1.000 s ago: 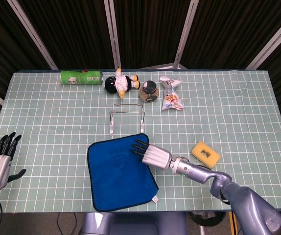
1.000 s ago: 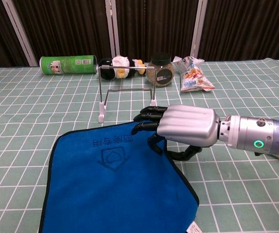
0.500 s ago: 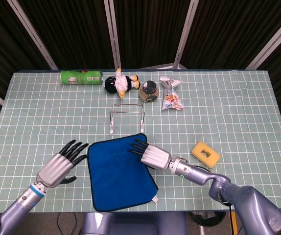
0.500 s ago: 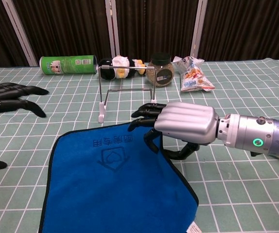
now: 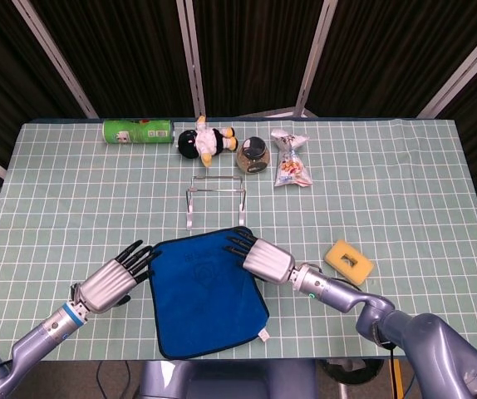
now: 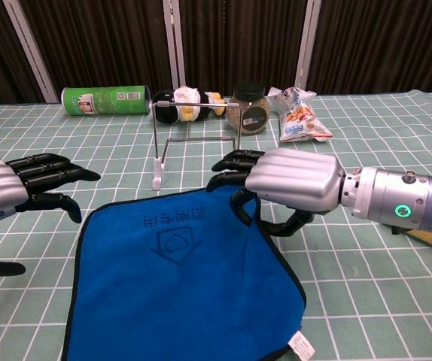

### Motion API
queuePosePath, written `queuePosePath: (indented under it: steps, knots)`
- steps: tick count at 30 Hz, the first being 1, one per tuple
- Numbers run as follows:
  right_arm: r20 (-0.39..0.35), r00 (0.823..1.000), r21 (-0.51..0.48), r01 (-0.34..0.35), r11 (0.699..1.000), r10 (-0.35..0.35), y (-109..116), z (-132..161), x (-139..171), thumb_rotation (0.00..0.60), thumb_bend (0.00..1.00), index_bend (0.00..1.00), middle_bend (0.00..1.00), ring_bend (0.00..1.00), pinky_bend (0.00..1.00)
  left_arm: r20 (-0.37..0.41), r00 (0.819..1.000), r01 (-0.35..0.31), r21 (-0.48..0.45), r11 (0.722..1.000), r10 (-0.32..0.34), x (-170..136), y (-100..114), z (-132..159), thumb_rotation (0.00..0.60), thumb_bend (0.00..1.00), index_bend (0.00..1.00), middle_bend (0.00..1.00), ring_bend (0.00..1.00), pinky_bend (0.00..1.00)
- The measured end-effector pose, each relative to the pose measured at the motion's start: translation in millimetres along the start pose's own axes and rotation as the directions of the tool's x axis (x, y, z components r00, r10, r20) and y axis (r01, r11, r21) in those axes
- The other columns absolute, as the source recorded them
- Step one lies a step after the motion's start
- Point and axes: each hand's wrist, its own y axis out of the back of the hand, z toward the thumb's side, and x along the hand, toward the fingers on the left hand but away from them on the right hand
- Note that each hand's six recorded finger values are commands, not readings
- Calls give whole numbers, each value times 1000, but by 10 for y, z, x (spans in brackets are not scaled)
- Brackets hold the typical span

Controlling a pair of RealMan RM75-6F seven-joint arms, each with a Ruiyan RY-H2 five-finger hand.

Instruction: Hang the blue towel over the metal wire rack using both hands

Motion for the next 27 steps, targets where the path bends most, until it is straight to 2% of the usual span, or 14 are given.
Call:
queuePosePath:
  steps: [5, 13, 27]
  knots:
    - [-3, 1000, -2, -5, 1000, 5, -12, 10, 6, 600, 443, 701, 121, 0, 0, 25, 1000, -6, 23, 1000, 5, 3, -80, -13, 600, 70, 308, 0, 0, 0]
    - [-15, 1000, -6, -6, 1000, 6, -18, 52, 20, 600, 444, 670, 121, 0, 0, 88, 996, 1, 34, 999, -4, 142, -235, 167, 600, 80, 310, 0, 0, 0]
    - [-13, 1000, -11, -7, 1000, 7, -14, 49, 33, 600, 444, 669, 121, 0, 0, 130, 991, 2, 52, 999, -9, 297, -288, 323, 600, 84, 310, 0, 0, 0]
